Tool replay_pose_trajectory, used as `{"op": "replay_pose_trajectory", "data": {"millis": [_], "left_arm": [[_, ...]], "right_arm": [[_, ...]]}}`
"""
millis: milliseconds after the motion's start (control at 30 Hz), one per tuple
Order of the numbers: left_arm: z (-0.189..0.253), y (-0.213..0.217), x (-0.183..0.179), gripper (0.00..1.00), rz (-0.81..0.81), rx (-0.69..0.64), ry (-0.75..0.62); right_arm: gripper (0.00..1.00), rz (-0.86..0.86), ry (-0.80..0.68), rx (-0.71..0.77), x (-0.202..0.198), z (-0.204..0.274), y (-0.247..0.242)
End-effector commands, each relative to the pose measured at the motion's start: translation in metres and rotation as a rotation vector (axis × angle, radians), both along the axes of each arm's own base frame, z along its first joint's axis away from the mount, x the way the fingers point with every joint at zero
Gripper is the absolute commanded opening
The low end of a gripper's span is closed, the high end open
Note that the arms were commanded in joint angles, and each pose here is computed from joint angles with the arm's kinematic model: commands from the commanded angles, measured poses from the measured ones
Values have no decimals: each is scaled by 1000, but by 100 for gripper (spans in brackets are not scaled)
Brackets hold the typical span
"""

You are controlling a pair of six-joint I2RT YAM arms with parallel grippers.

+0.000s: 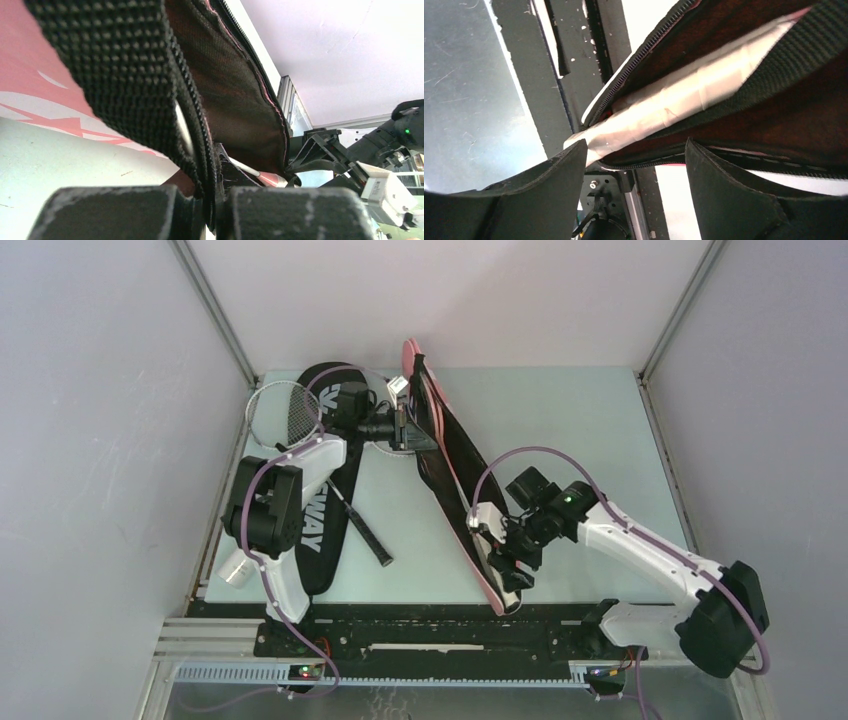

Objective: Pack up the badminton gear
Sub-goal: Adjust the racket bag at the center of the board.

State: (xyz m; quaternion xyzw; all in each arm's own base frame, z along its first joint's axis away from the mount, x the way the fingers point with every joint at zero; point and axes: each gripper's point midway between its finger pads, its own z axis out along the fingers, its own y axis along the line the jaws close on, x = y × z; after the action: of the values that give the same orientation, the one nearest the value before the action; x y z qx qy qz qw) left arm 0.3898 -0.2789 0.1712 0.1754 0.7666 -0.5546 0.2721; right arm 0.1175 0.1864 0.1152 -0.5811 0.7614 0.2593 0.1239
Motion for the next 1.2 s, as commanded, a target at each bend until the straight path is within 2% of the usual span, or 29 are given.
{"op": "replay_pose_trajectory", "data": {"millis": [0, 267, 400, 500, 600, 667, 767, 800, 1033, 1167], "left_arm": [[40, 1, -7, 0, -66, -53, -154], [38, 3, -10, 0, -71, -55, -148], [37, 3, -13, 0, -81, -59, -148], [34, 4, -14, 0, -84, -56, -149], [32, 4, -13, 0, -81, -54, -147], [31, 4, -11, 0, -77, -51, -149], [30, 5, -9, 0, -66, -45, -156], [29, 5, -8, 0, -63, -42, -155], [28, 4, -8, 0, -66, -45, -149], [40, 1, -12, 0, -78, -100, -142]], "right_arm": [[80, 61, 73, 37, -7, 0, 14], [86, 82, 118, 0, 0, -23, 23], [86, 88, 117, -4, 4, -31, 29], [75, 96, 142, -2, 3, -32, 31], [61, 95, 168, 7, -1, -25, 33], [43, 85, 157, 11, 0, -20, 33], [9, 58, 110, 16, 5, -10, 32], [0, 45, 92, 16, 7, -7, 32], [0, -30, -32, 12, 23, 6, 31], [0, -23, -66, 16, 24, 13, 27]]}}
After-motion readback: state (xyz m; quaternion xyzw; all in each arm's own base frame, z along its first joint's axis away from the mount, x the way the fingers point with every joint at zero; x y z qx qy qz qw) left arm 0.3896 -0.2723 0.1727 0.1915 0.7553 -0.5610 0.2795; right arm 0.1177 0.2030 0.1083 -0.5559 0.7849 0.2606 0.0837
